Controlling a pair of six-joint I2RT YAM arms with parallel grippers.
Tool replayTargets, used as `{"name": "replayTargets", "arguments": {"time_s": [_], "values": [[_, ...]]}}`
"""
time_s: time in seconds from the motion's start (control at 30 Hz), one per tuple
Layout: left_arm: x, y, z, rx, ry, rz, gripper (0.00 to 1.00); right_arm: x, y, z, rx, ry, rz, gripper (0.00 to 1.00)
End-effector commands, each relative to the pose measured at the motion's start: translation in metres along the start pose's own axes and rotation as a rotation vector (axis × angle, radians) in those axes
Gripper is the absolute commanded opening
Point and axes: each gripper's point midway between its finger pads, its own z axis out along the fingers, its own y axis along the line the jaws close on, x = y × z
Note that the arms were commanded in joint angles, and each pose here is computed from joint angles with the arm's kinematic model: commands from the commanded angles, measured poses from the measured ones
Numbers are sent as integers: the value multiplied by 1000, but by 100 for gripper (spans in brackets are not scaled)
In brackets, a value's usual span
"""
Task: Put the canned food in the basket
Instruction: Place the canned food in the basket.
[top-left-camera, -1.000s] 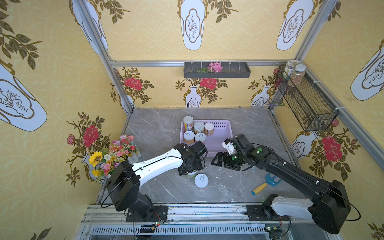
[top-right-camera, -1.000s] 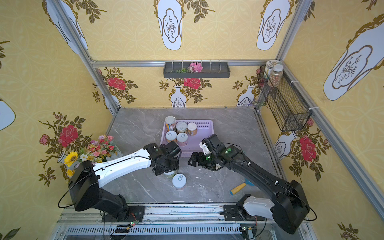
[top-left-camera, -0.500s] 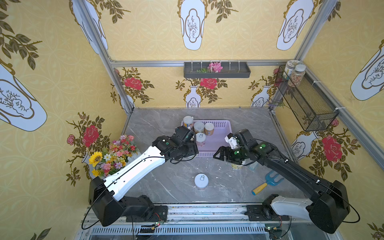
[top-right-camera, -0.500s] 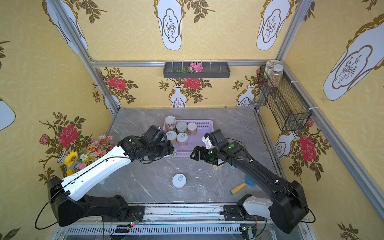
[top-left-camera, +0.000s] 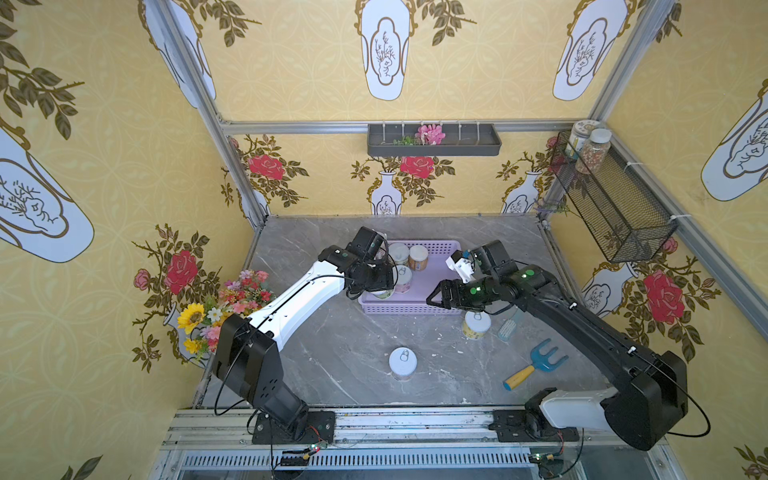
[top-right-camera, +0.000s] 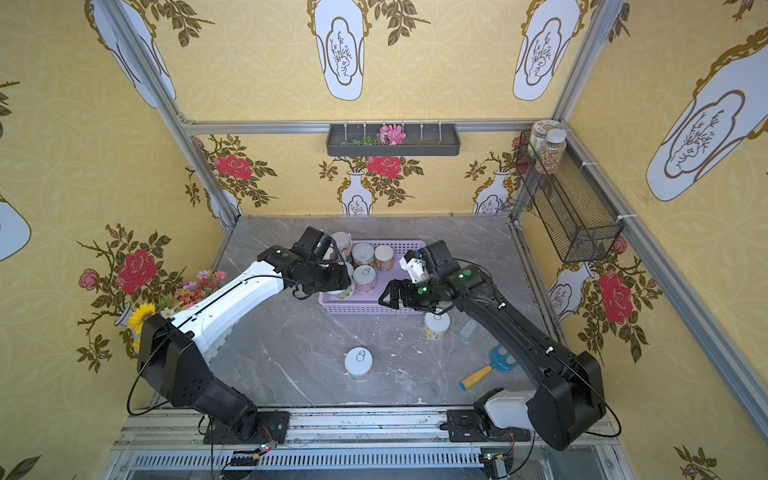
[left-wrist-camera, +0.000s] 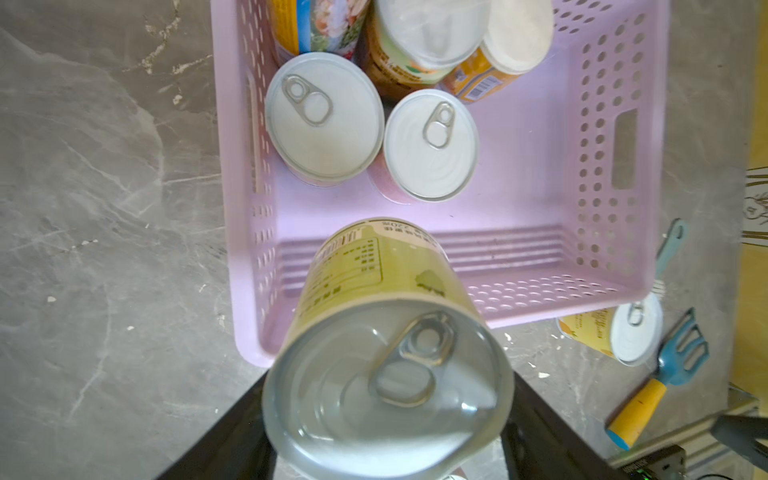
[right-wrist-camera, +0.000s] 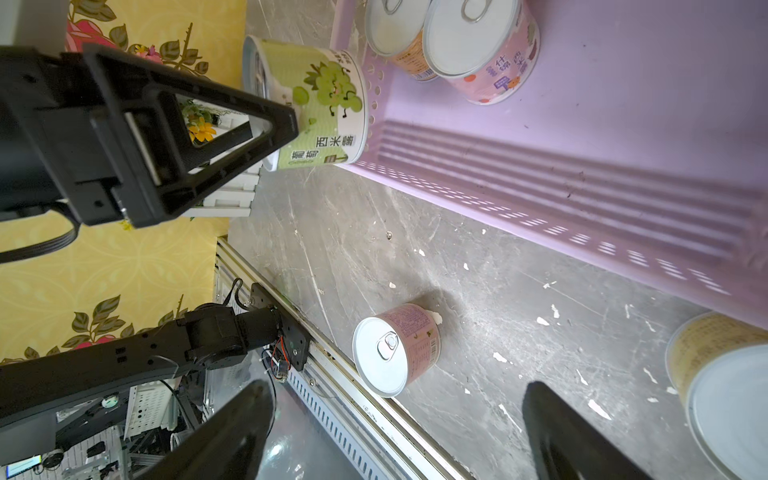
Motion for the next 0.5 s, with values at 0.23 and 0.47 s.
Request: {"name": "replayTargets", "arguments": {"time_s": [0.23,0.47], "values": [[-26,-7,26,20,-27,43,73,-14,-3,6,11,-44,-10,97],[-15,-1,35,0,29,43,71,-10,-6,6,17,-37,-5,98]]}}
